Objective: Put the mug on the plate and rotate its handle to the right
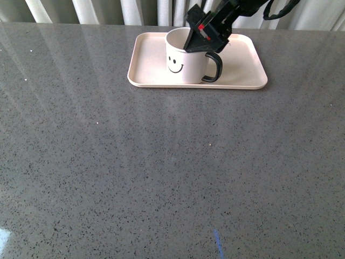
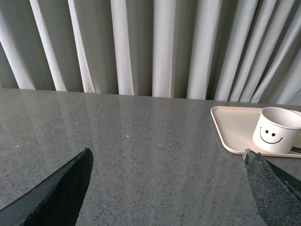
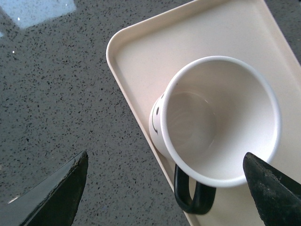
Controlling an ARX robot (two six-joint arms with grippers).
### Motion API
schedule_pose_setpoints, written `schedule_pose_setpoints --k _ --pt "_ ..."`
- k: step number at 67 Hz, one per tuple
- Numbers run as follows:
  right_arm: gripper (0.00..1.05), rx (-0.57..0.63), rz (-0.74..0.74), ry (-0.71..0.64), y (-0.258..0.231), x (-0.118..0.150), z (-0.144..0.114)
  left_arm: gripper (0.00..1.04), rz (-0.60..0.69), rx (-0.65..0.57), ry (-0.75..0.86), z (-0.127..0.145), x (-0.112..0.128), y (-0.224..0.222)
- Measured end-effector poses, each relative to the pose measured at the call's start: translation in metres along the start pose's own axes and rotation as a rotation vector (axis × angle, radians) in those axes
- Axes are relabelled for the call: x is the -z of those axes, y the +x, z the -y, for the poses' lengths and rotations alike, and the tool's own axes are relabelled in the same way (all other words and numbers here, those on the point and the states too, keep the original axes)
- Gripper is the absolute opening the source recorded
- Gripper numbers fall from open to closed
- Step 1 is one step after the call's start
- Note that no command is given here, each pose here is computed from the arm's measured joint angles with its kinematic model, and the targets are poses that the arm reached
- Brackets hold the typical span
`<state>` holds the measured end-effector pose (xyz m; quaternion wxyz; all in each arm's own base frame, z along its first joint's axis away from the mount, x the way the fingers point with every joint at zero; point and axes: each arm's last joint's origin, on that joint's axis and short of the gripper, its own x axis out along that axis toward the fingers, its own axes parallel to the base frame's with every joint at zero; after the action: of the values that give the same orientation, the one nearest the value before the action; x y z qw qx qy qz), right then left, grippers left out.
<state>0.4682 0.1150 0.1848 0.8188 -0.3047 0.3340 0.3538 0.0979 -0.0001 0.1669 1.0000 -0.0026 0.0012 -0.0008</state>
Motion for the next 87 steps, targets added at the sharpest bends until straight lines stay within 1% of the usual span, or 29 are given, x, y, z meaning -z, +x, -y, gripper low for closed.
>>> schedule_pose_setpoints --k 16,34,39,40,43,49,58,62,64,67,71,83,87 --pt "0.96 -0.011 -0.041 -0.036 0.032 -0.008 0.008 0.95 0.000 0.000 0.000 0.000 0.000 0.000" --pt "0.95 -0.025 -0.053 -0.079 0.040 -0.019 0.009 0.95 0.000 0.000 0.000 0.000 0.000 0.000" --pt "0.84 -0.026 -0.061 -0.092 0.042 -0.019 0.010 0.95 0.000 0.000 0.000 0.000 0.000 0.000" --pt "0.81 -0.027 -0.064 -0.096 0.043 -0.018 0.010 0.95 0.000 0.000 0.000 0.000 0.000 0.000" --pt "0.76 -0.028 -0.069 -0.101 0.044 -0.018 0.010 0.95 0.000 0.000 0.000 0.000 0.000 0.000" --pt "0.58 -0.032 -0.084 -0.117 0.049 -0.017 0.012 0.95 0.000 0.000 0.000 0.000 0.000 0.000" --pt "0.39 -0.042 -0.097 -0.128 0.055 -0.015 0.013 0.95 0.000 0.000 0.000 0.000 0.000 0.000" --pt "0.25 -0.050 -0.101 -0.138 0.056 -0.014 0.014 0.95 0.000 0.000 0.000 0.000 0.000 0.000" --pt "0.19 -0.052 -0.101 -0.145 0.056 -0.013 0.015 0.96 0.000 0.000 0.000 0.000 0.000 0.000" --pt "0.14 -0.054 -0.100 -0.152 0.056 -0.013 0.016 0.95 0.000 0.000 0.000 0.000 0.000 0.000" --pt "0.02 -0.058 -0.096 -0.165 0.054 -0.012 0.018 0.95 0.000 0.000 0.000 0.000 0.000 0.000" --pt "0.02 -0.090 -0.071 -0.220 0.049 -0.007 0.026 0.96 0.000 0.000 0.000 0.000 0.000 0.000" --pt "0.02 -0.112 -0.040 -0.248 0.043 -0.005 0.033 0.95 0.000 0.000 0.000 0.000 0.000 0.000"
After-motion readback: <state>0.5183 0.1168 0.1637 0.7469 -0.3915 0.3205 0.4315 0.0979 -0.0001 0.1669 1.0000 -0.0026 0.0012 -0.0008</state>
